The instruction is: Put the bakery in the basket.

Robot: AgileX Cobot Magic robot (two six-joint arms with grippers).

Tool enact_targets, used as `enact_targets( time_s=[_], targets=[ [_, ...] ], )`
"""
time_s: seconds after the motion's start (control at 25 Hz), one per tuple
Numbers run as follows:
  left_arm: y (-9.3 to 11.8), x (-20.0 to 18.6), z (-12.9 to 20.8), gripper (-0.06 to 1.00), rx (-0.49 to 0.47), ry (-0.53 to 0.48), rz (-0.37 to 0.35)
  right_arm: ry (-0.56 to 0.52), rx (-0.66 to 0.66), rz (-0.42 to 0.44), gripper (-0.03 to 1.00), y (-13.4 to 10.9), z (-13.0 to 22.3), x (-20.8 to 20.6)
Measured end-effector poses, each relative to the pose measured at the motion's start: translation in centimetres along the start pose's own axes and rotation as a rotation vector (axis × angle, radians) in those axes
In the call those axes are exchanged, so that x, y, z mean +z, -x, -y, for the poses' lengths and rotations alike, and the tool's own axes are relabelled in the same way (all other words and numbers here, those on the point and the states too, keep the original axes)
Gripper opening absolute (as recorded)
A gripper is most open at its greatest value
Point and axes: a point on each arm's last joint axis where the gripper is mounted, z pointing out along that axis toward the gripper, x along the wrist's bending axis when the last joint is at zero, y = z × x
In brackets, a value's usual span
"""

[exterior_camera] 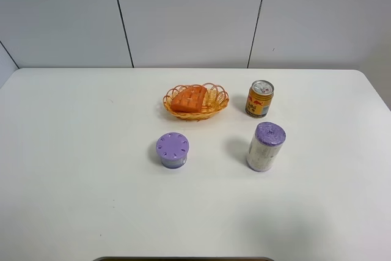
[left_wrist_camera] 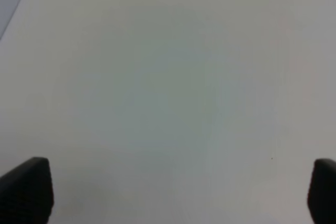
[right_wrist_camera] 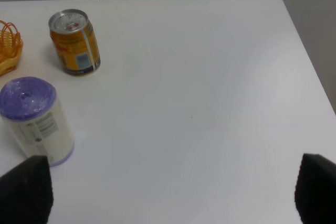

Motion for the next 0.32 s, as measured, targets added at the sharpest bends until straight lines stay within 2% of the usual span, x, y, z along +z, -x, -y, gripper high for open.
enact_targets(
  time_s=[0.32],
  targets=[
    [0.00, 0.00, 0.00, 0.99, 0.000, 0.000, 0.000, 0.000, 0.000, 0.000, 0.91, 0.00, 0.00, 0.00]
  ],
)
